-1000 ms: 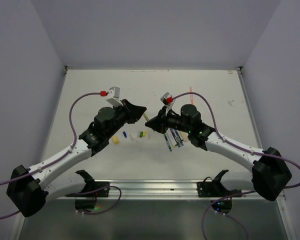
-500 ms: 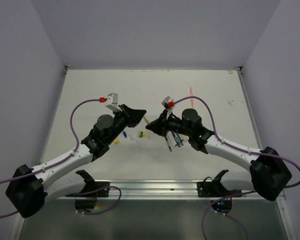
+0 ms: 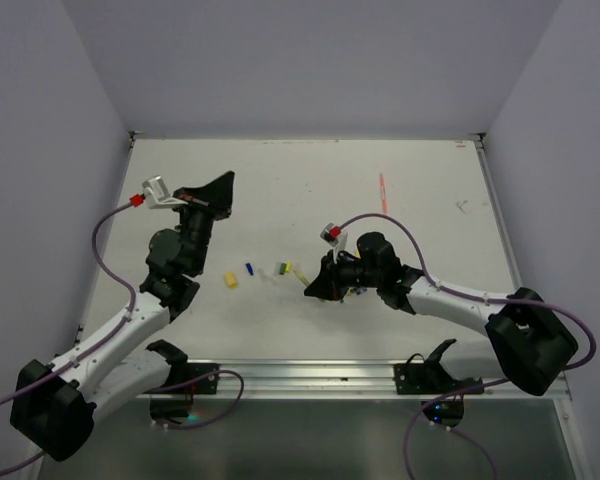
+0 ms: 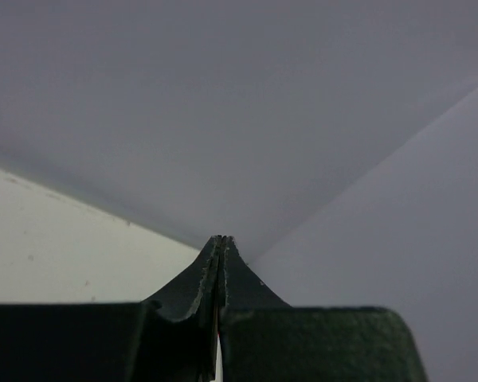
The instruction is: Open the pen caps
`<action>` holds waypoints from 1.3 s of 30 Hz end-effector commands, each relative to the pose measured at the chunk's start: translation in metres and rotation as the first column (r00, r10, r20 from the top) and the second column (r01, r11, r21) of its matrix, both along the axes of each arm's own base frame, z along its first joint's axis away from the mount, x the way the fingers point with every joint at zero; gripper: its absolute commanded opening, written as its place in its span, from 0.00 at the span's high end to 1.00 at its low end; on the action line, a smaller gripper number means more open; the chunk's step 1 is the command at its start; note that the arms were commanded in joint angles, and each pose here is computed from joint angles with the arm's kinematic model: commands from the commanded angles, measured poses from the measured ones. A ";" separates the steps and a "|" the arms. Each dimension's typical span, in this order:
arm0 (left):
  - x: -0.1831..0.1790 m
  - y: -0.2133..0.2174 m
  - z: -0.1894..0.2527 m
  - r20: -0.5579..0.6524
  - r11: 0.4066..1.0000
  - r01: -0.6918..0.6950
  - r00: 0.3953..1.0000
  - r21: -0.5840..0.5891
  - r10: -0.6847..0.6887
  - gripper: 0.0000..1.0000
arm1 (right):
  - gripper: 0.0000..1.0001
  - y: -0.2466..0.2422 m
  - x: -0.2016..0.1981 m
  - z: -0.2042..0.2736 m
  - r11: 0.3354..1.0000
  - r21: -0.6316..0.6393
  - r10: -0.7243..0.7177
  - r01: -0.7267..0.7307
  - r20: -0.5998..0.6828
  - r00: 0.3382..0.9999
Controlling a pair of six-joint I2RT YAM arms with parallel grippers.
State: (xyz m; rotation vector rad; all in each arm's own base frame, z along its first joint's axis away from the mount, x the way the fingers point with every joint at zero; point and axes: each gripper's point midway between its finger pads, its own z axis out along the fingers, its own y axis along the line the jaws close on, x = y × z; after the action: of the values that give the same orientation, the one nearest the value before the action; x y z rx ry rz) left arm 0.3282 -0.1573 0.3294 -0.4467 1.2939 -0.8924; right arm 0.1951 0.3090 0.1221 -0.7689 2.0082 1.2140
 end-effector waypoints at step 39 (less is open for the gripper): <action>-0.064 -0.127 -0.065 -0.218 0.762 0.643 0.756 0.071 -0.617 0.54 | 1.00 0.019 0.032 0.115 0.955 0.280 -0.137 0.102 0.110 0.984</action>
State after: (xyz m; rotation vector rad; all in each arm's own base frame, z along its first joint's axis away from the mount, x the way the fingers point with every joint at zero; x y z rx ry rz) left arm 0.2667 -0.2788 0.2481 0.0162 1.7753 -1.2895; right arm 0.2240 0.3192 0.2040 -0.5504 1.8198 1.2505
